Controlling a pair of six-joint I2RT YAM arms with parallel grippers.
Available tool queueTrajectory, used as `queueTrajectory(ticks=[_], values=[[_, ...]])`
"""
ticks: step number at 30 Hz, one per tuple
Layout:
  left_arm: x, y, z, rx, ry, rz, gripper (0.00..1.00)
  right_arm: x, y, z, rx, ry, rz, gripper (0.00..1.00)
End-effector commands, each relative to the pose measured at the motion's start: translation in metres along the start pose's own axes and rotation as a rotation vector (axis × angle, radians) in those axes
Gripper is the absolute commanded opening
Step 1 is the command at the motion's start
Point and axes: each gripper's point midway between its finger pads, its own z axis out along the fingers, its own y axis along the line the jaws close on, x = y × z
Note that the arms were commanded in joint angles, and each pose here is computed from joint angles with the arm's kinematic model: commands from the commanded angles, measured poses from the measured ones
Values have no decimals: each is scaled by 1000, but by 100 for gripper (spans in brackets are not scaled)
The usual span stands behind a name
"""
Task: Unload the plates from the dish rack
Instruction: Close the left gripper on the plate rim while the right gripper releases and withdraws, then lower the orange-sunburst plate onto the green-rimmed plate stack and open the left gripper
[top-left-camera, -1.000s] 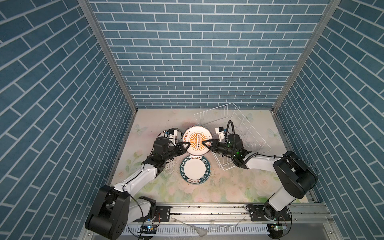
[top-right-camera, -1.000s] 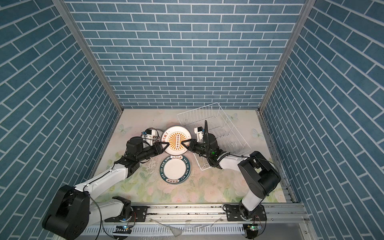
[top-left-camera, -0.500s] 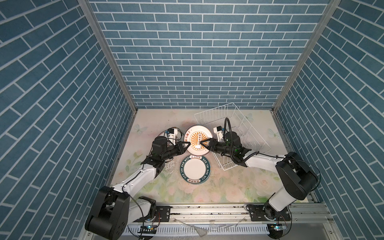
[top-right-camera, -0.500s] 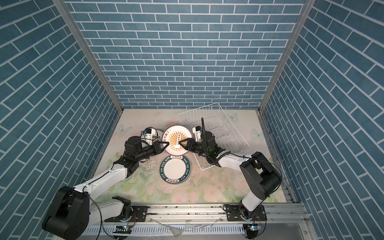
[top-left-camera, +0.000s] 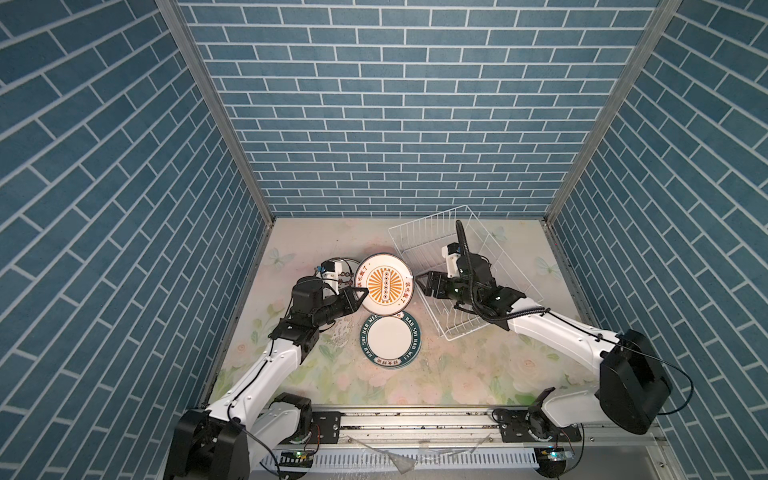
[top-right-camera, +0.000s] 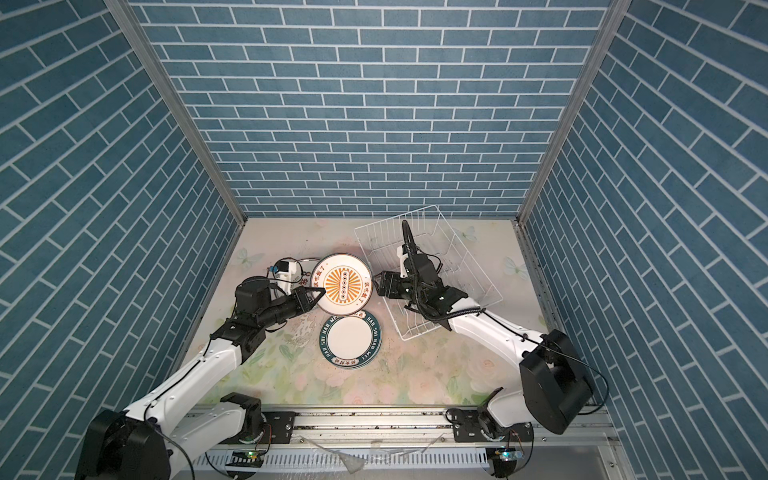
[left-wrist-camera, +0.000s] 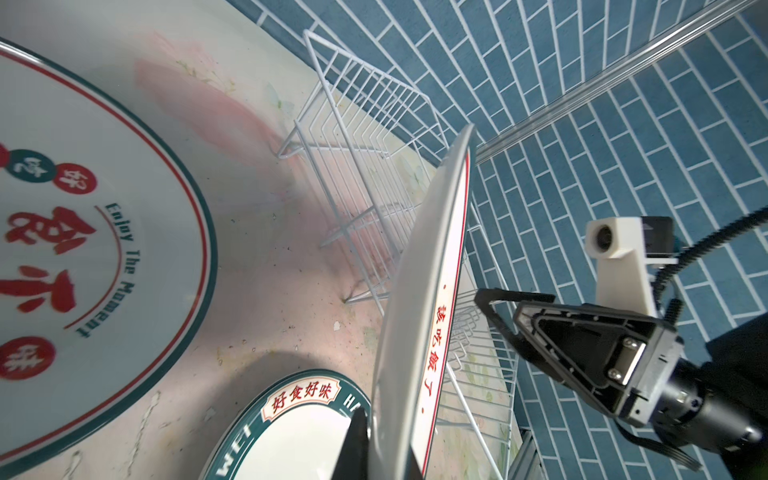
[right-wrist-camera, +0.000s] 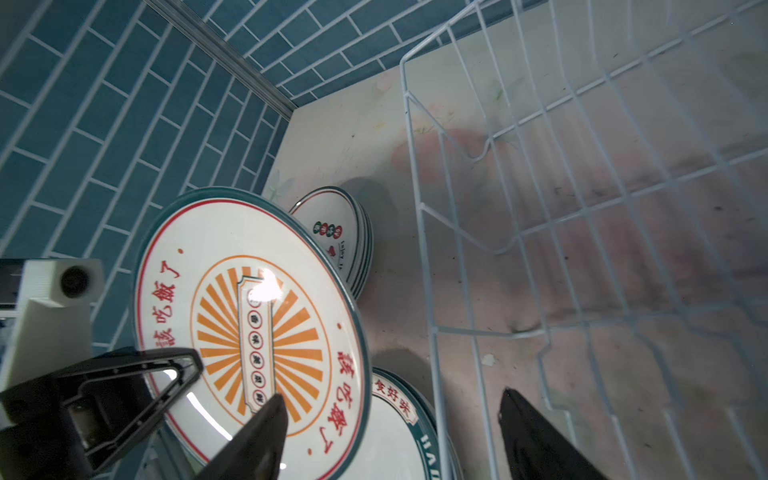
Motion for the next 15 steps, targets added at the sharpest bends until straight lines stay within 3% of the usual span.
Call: queueTrajectory(ticks=[1, 4, 8, 15], values=[[-9, 1, -15, -88, -14, 23, 0, -26, -27, -36, 248, -47, -168, 86], [-12, 7, -31, -199, -10, 50, 0, -46, -54, -69, 467, -107, -254, 99], [-11, 17, -47, -323, 11, 63, 0, -63, -90, -110, 755, -158, -351, 99], [7, 26, -58, -396, 110, 24, 0, -71, -120, -152, 1063, -147, -404, 99]])
